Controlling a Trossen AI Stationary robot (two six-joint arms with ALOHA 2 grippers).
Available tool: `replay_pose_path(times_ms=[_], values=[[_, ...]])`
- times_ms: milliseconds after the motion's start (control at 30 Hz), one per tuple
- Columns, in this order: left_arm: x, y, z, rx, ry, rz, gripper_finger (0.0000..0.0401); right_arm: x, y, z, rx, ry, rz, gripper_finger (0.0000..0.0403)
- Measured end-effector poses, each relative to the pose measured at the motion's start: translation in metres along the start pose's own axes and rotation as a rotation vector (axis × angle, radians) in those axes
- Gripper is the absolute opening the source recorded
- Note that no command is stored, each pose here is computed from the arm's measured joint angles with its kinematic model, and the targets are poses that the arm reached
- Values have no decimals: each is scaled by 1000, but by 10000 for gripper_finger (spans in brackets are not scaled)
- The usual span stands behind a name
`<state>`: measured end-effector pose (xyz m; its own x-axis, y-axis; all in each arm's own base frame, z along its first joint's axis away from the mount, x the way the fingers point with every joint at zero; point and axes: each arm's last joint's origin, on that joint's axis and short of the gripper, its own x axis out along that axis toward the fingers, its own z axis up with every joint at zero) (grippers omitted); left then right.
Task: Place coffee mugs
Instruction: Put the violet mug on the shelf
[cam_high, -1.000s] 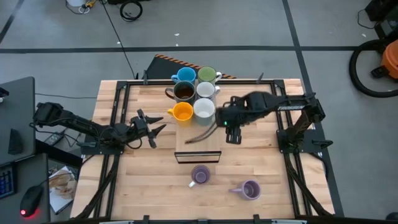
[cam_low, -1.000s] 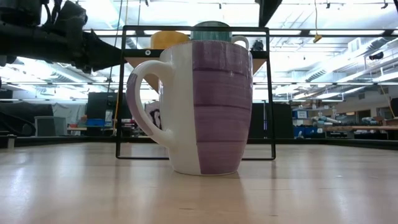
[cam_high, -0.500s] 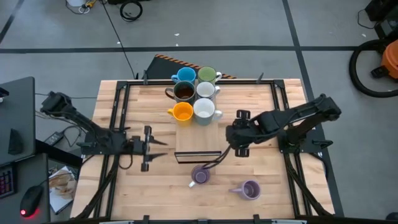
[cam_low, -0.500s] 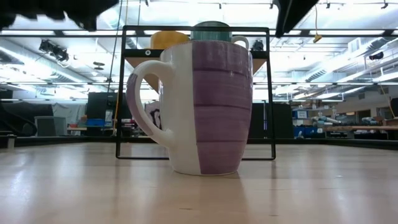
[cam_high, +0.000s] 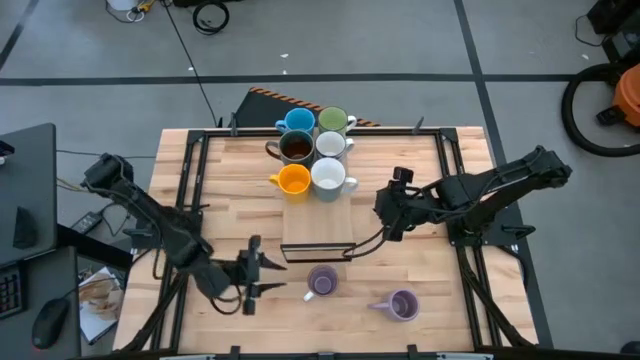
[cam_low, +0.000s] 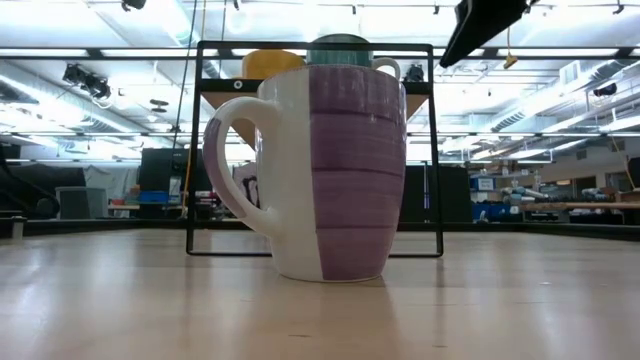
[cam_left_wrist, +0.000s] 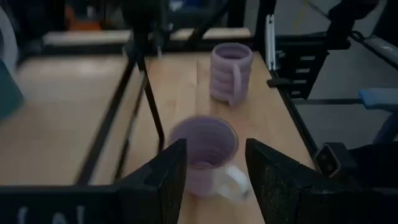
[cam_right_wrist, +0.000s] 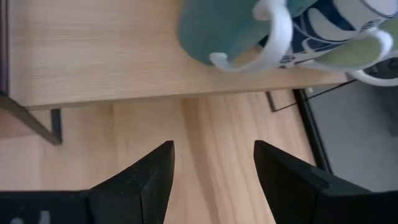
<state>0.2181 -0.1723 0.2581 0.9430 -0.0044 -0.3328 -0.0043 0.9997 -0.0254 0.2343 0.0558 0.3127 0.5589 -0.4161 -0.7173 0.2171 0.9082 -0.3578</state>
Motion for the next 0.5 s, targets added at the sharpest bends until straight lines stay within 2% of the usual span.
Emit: replay_pose_path(times_ms=[100, 300, 400, 500], values=[[10, -13, 14, -75, 45, 18, 172, 4, 0, -8, -9, -33, -17, 226], [35, -38, 40, -77, 141, 69, 172, 10, 1, -28, -8, -62, -14, 226], [52, -40, 48, -103, 210, 103, 172, 11, 2, -38, -8, -73, -5, 226], [71, -36, 56, -190, 296, 92, 172, 7, 0, -46, 2, -85, -4, 226]])
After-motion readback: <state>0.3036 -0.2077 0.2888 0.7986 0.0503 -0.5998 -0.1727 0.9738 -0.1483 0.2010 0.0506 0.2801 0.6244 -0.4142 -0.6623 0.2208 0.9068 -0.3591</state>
